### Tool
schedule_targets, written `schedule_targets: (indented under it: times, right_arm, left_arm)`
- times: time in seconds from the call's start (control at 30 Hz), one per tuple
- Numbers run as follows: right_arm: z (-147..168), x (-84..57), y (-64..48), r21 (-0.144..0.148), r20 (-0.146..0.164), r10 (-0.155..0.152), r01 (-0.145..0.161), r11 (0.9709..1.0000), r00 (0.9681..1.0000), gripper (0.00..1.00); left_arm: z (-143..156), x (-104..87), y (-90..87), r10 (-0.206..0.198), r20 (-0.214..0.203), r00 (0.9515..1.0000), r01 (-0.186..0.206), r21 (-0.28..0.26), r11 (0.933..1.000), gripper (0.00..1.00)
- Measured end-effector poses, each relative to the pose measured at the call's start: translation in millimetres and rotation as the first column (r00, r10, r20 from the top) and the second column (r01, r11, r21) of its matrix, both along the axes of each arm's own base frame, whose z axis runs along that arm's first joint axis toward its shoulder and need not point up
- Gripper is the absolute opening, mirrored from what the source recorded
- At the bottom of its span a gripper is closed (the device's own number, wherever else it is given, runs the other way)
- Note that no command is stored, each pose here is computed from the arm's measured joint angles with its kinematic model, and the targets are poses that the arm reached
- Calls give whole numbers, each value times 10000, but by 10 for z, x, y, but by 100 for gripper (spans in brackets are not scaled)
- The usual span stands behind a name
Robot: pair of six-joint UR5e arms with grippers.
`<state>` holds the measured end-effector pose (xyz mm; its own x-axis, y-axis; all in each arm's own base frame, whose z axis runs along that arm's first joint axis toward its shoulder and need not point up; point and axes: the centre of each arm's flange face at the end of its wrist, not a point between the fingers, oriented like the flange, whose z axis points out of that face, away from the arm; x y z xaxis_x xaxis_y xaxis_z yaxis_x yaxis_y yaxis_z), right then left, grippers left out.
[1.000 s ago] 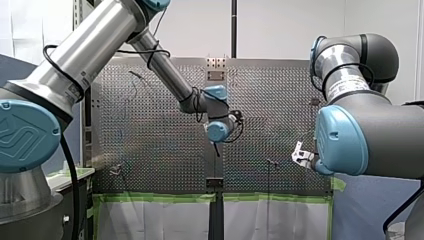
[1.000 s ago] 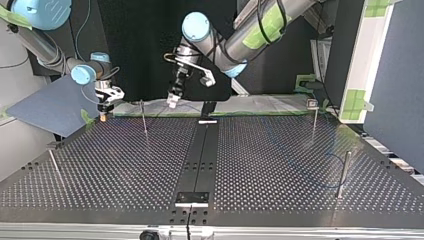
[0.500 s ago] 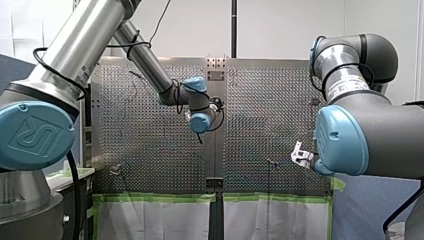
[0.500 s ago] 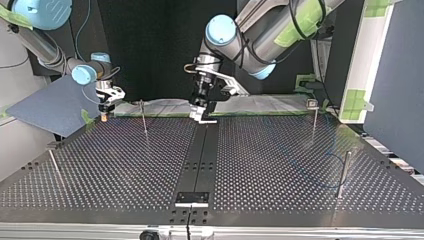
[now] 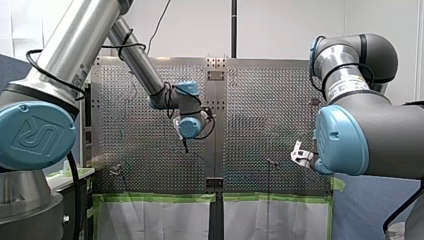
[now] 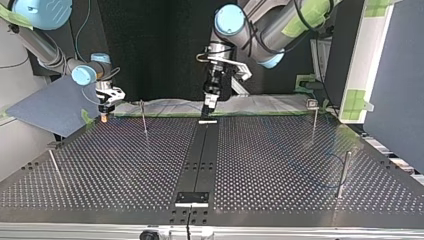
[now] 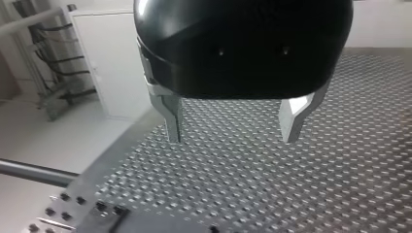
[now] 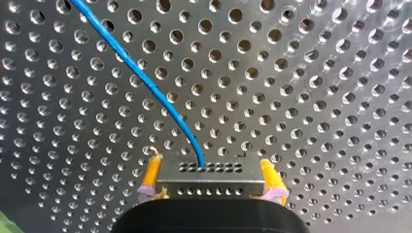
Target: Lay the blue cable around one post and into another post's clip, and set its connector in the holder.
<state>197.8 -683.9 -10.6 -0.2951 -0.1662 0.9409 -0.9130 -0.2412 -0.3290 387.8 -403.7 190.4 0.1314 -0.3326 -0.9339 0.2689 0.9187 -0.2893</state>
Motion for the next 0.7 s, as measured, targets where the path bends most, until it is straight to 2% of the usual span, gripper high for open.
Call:
schedule_targets:
  times: [0.5, 0.7]
  right_arm:
    - [-1, 25, 9, 22, -2, 41, -41, 10000, 10000, 0]
    - [-2, 30, 11, 26, -14, 45, -45, 10000, 10000, 0]
  left_arm:
    - [-425, -379, 287, 52, -664, 9978, -16, 531, 9986, 98]
    - [-596, -557, 419, 73, -1030, 9947, 10, 806, 9967, 98]
